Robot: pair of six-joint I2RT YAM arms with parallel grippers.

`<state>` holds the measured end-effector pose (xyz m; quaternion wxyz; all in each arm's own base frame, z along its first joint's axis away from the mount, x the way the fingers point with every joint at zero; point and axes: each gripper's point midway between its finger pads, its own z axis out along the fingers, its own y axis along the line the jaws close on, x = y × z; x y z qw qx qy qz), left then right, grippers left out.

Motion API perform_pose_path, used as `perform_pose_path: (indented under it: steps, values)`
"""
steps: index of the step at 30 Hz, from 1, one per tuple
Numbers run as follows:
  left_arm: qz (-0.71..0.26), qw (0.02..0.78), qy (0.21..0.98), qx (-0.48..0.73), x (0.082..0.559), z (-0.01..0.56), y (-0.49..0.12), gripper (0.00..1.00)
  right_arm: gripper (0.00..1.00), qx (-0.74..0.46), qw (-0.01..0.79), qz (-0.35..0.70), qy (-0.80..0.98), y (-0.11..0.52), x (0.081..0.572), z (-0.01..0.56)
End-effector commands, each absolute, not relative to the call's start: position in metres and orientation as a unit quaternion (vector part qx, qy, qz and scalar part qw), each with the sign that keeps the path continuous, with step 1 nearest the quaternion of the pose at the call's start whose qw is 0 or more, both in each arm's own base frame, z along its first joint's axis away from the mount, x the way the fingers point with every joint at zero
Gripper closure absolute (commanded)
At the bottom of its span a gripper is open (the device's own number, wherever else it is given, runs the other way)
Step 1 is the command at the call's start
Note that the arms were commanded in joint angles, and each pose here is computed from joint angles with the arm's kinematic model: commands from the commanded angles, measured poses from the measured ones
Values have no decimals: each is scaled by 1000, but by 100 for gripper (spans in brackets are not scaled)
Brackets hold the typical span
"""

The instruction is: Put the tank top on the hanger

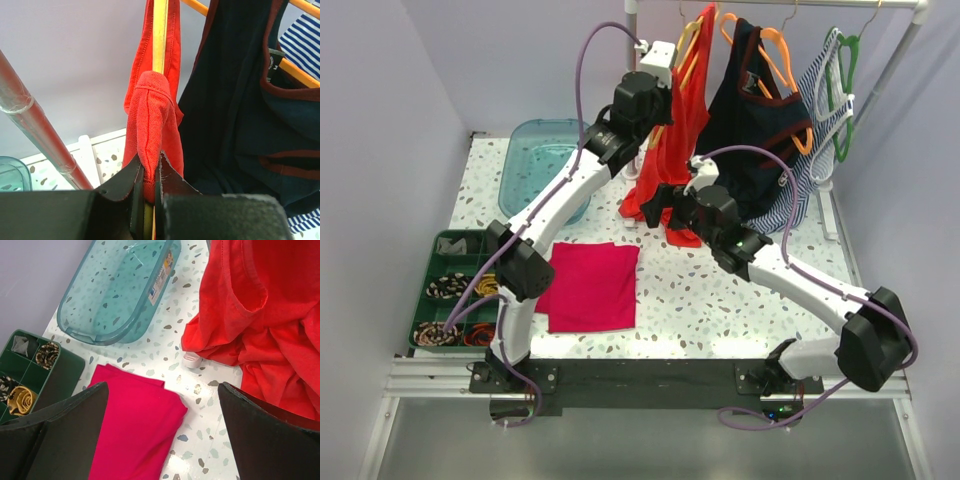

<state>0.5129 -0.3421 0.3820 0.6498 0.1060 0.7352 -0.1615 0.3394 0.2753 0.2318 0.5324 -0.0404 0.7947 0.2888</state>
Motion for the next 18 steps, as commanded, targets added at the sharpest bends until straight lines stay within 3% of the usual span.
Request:
perform_pose_path:
  steps: [1,5,8,16,18]
  values:
    - [-203,705,675,74,509,447,-337,92,4,-40,560,294,773,273,340,262]
    - [-211,711,666,76,498,461,-332,65,4,-41,562,298,771,272,337,266]
    - [-222,726,646,73,483,484,-321,37,3,-41,562,301,769,270,333,271]
    - [-236,759,603,70,428,538,-282,9,1,-42,558,315,766,260,314,286]
    - [-233,757,607,63,411,537,-266,8,1,-41,561,314,765,252,307,291]
